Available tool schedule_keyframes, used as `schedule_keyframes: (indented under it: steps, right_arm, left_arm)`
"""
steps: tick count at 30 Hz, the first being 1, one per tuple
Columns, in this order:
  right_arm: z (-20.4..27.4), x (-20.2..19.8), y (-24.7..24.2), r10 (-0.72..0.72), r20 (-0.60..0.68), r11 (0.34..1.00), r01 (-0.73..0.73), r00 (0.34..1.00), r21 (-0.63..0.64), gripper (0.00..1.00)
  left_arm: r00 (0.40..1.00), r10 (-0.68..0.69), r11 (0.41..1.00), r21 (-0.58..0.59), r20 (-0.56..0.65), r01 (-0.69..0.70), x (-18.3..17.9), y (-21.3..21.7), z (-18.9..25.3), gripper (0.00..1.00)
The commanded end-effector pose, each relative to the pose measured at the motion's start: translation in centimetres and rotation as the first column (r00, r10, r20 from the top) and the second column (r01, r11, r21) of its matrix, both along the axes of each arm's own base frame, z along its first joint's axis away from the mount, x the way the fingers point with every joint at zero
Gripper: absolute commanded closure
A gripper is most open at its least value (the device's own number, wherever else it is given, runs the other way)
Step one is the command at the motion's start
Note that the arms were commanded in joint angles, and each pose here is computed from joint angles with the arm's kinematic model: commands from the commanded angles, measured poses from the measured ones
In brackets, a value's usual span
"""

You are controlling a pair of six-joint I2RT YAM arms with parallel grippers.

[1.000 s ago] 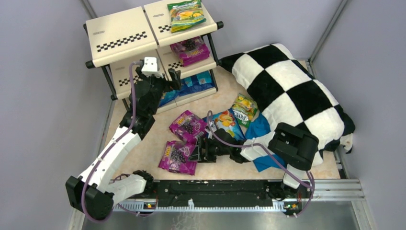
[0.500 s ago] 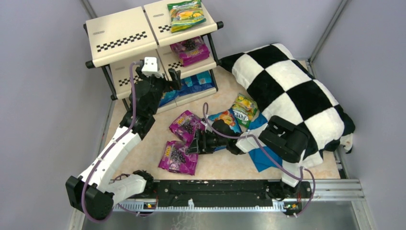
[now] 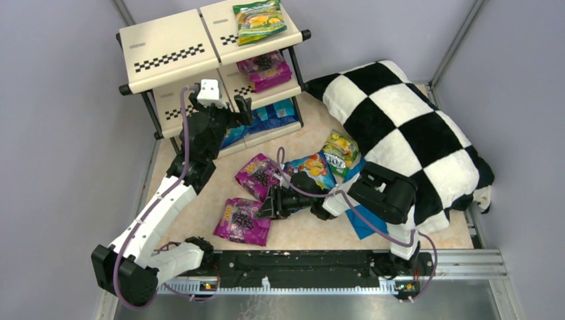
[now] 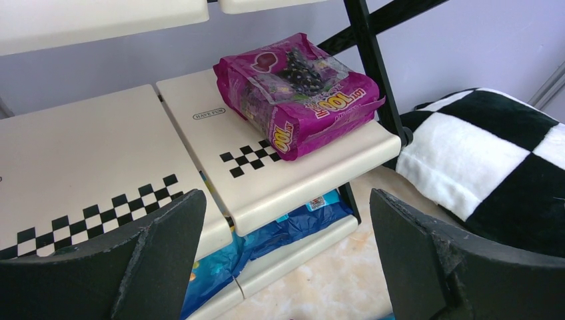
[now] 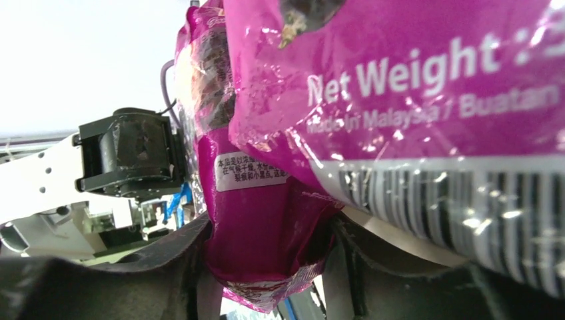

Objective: Place and organize the candy bags onto the shelf

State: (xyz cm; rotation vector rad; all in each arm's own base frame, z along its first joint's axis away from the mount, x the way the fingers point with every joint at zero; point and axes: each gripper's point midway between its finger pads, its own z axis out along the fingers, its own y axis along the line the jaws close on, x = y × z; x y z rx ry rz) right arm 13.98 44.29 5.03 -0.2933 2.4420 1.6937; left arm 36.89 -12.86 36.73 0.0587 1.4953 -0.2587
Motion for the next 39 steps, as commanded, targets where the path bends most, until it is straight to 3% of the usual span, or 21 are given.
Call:
schedule_keyframes:
  steps: [1,21,33,39]
  right_arm:
    - [1.9,-0.2,0.5,-0.028,-0.018,0.996,0.029,0.999,0.079,0.57]
    - [10.9,-1.0,-1.6,-0.122,-0.013,0.968,0.122,0.992,0.220,0.77]
    - [17.9,1.3,0.2,-0.183,0.089,0.941,0.148,0.979,0.304,0.82]
    - [23.6,5.2,0.5,-0.282,0.160,0.905,0.207,0.946,0.371,0.84]
  left_arm:
    - [0.998,0.002,1.000,-0.017,0.058,-0.001,-0.1,0.0,2.5,0.01]
    - [0.984,0.048,0.998,-0.057,0.173,-0.039,-3.1,2.4,6.9,0.01]
    - [0.972,0.108,0.993,-0.076,0.208,-0.093,-4.1,3.9,7.7,0.01]
    - [0.956,0.168,0.983,-0.111,0.242,-0.145,-5.3,5.5,8.5,0.01]
